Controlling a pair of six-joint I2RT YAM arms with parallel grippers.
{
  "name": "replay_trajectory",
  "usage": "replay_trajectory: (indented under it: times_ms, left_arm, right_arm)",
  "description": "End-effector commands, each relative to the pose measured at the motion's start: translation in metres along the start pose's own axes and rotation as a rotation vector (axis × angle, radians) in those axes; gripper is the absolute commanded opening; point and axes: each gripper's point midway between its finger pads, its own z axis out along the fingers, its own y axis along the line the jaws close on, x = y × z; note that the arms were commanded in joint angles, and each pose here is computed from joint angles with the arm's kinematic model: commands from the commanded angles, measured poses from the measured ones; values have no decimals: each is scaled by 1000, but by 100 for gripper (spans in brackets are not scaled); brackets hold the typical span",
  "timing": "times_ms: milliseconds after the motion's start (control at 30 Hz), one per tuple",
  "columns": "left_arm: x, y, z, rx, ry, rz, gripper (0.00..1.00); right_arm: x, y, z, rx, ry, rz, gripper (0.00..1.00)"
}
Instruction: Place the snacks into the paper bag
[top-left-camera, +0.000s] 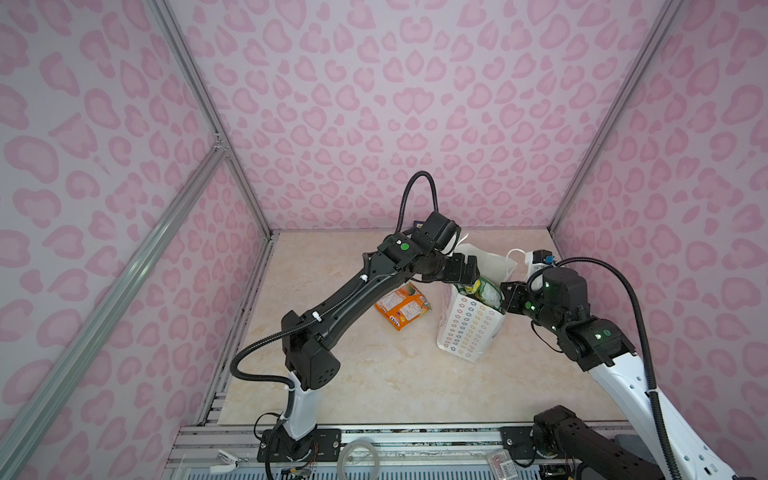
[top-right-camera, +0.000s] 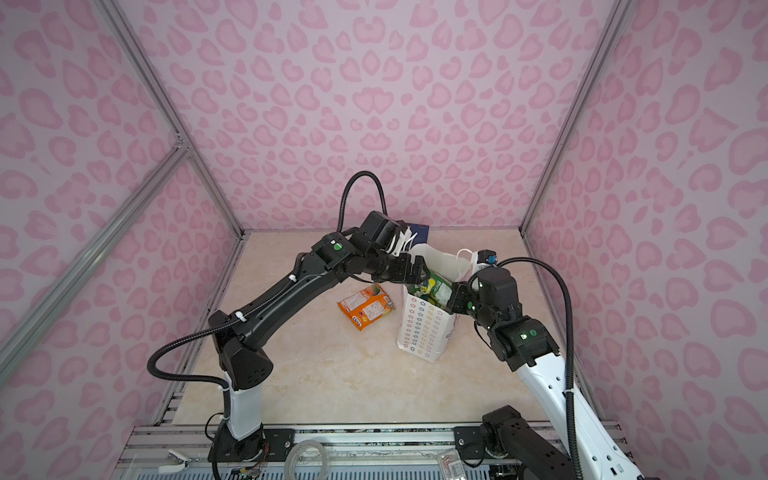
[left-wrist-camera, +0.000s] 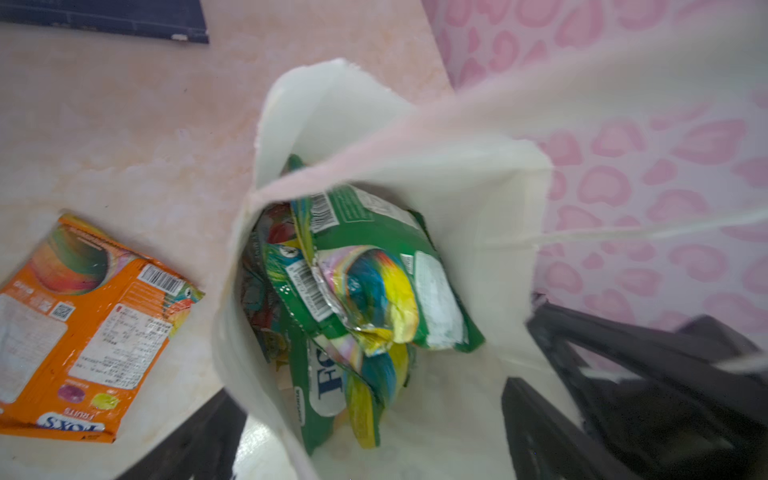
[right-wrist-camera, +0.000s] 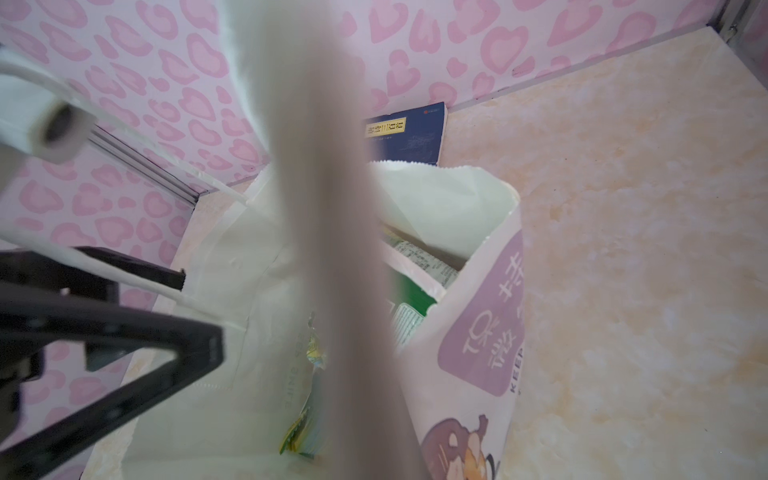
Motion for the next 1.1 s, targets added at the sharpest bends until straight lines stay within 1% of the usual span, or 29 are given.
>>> replay_trajectory:
  times_ms: [0,33,67,133,200,267,300,400,500,633,700,800,867,1000,1067]
  left_arm:
    - [-20,-18,-49,56,-108,103,98]
    - [-20,-20,-63,73,-130,134,98]
    - [-17,-28,-73,126,-138,174,98]
    - [-2,-53,-99,274,-134,282,98]
    - [8,-57,-119,302,-146,320,98]
    - [11,-38,-132,225,-196,287,98]
    - [12,-19,-136,175,-226,247,97]
    - [26,45,-134,91,-248,58,98]
    - [49,117,-115,18,-234,-150,98]
    - [83,190,-77,-29,-163,-369,97]
    - [94,212,-58,-22,-137,-445,100]
    - [103,235,-31,-9,-110,-522,96]
    - [105,246,-13,-14,-82,-551,93]
    - [108,263,20,3,-47,-600,90]
    - [110,273,35,-9,-35,-624,89]
  right_arm:
    - [-9,4,-3,-19,-42,2,0]
    - [-9,3,-4,-15,-45,0,0]
    - [-9,2,-5,-11,-47,-3,0]
    - [-9,2,-6,-10,-50,-2,0]
    - [-9,4,-6,-17,-48,0,0]
    - [-10,4,-7,-16,-48,-2,0]
    - [-10,3,-8,-13,-49,-2,0]
    - [-11,4,-10,-15,-50,-4,0]
    - [-10,3,-12,-12,-49,-7,0]
    - [-6,2,-11,-13,-41,-6,0]
    - [-4,0,-11,-9,-35,-6,0]
    - [-4,-1,-12,-5,-35,-9,0]
    - [-4,-1,-14,-5,-38,-8,0]
    - [-6,-1,-19,0,-46,-11,0]
    - [-6,-1,-21,1,-46,-13,0]
